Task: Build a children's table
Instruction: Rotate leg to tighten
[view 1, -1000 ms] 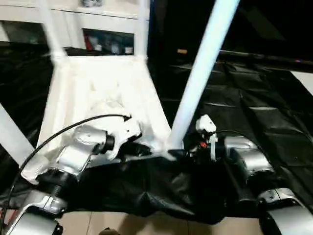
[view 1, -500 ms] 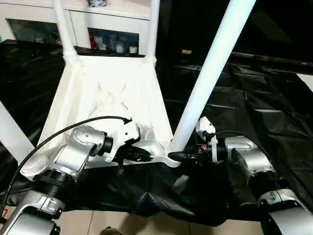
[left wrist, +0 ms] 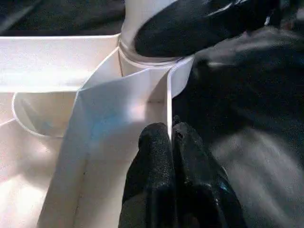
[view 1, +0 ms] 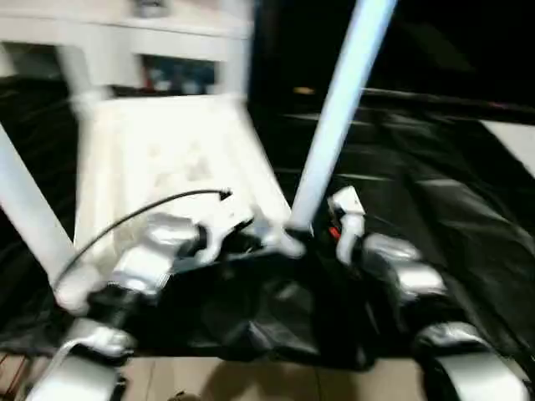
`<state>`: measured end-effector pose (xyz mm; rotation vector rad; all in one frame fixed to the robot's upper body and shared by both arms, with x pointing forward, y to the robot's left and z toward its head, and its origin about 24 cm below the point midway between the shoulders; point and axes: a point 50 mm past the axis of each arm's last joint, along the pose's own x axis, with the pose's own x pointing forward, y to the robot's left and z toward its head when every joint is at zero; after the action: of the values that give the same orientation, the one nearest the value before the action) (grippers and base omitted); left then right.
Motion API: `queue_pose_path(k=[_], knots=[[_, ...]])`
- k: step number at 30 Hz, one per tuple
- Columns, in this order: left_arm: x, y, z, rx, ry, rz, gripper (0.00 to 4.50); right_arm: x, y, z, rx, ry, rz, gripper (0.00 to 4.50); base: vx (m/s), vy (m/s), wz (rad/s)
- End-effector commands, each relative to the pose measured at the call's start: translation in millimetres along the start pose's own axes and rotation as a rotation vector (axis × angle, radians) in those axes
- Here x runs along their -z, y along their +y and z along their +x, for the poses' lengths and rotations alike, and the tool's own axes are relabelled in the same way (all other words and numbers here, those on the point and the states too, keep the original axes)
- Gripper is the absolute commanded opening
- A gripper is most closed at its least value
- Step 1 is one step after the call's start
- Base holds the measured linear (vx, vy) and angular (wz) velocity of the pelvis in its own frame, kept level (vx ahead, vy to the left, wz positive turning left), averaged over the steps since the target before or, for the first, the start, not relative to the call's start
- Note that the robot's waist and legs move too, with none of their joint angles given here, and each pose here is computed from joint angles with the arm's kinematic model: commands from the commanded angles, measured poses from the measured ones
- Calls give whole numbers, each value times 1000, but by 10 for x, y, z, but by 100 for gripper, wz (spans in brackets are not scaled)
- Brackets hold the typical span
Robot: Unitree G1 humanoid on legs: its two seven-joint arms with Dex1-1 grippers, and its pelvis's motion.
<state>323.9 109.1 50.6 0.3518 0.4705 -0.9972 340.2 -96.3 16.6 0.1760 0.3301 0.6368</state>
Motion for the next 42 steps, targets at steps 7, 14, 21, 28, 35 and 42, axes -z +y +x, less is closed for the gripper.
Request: queue_pose_path(k=[7, 14, 21, 28, 35, 42], knots=[[-387, -284, 180, 113, -138, 98, 0, 190, 303, 155, -60, 60, -19, 331, 0, 0, 0], [-300, -158, 105, 56, -111, 125, 0, 51, 17, -74, -155, 55, -160, 366, 0, 0, 0], [-263, -108, 52, 52, -107, 126, 0, -75, -420, -596, -258, 72, -229, 366, 0, 0, 0], [-205, -78, -10, 81, -96, 143, 0, -141, -631, -940, -316, 110, -243, 366, 0, 0, 0], [-187, -97, -34, 117, -97, 153, 0, -225, -628, -983, -342, 87, -250, 366, 0, 0, 0], [-148, -196, -92, 255, -91, 190, 0, -231, -532, -925, -386, 84, -273, 366, 0, 0, 0]])
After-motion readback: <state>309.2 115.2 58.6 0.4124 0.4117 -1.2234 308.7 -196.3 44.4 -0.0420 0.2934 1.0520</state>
